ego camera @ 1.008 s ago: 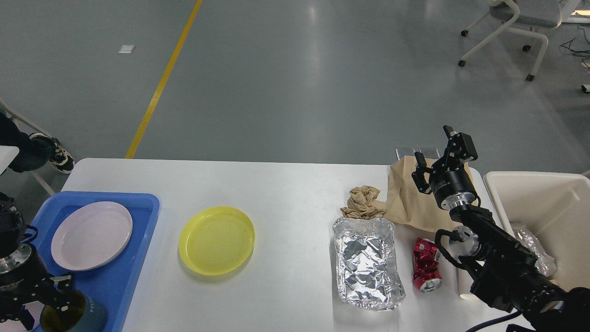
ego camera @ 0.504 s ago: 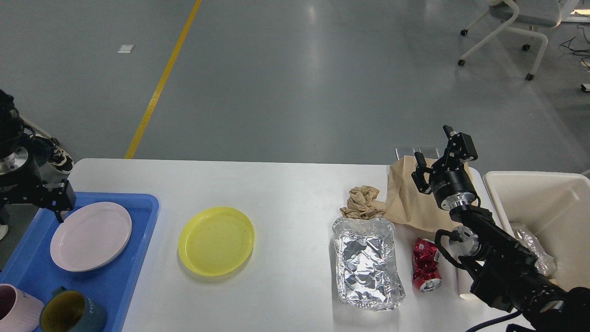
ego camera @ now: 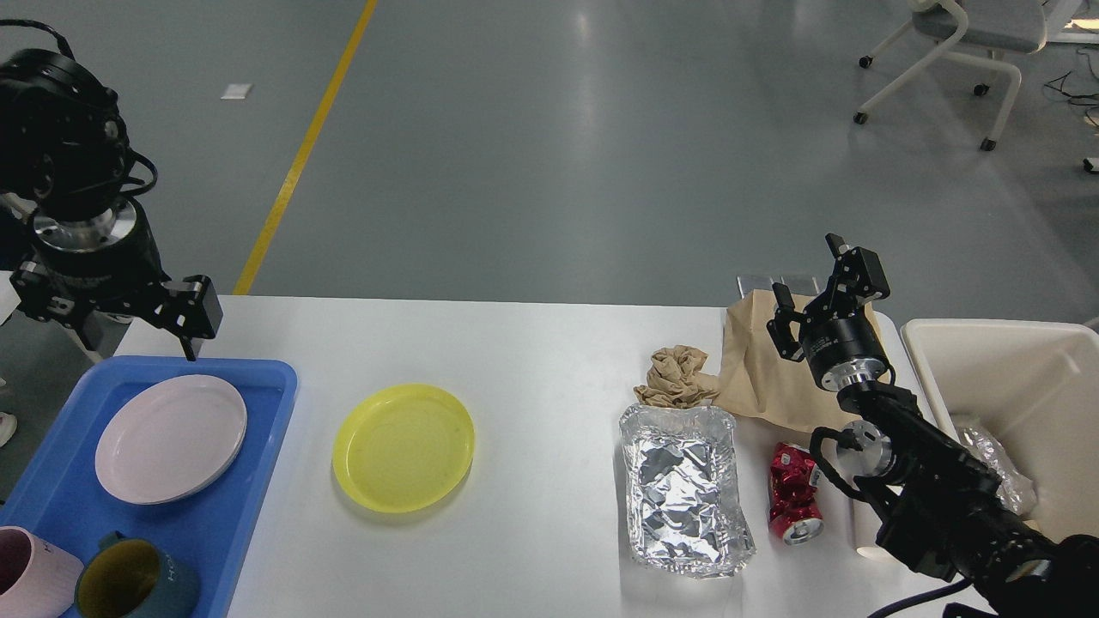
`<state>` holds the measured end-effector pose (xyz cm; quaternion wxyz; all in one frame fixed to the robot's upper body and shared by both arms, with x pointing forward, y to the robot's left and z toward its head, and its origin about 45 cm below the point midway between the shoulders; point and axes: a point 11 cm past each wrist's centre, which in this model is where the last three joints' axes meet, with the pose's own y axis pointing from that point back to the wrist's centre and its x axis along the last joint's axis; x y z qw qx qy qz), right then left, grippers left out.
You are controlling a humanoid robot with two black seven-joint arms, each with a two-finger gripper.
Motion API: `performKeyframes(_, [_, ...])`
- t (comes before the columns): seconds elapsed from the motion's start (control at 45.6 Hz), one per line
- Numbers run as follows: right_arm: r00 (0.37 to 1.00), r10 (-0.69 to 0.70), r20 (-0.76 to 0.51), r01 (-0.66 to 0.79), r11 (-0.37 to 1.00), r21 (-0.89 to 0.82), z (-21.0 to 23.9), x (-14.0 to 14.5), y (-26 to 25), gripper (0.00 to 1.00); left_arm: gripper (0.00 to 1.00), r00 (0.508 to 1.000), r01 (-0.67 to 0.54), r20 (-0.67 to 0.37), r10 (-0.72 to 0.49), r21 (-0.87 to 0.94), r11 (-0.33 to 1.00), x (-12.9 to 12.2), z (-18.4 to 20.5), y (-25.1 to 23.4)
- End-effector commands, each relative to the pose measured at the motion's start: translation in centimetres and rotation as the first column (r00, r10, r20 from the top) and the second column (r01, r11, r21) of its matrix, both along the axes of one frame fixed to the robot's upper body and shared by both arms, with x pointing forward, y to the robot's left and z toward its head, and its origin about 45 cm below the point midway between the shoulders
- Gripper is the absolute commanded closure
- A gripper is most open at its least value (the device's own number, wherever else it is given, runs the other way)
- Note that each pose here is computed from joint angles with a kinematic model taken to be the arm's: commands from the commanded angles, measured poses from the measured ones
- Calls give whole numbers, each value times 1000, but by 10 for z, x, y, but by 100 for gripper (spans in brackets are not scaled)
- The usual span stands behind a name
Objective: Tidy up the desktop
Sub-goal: 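Reach the left gripper to the yellow plate rim and grasp it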
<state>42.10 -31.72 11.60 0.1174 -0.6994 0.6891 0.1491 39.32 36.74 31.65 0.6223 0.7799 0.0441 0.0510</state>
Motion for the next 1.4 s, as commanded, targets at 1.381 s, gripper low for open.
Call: performKeyframes(1.381, [1000, 0, 0, 0, 1000, 0, 0, 0, 0, 0, 7, 955, 133, 286, -80, -172, 976, 7, -246, -81])
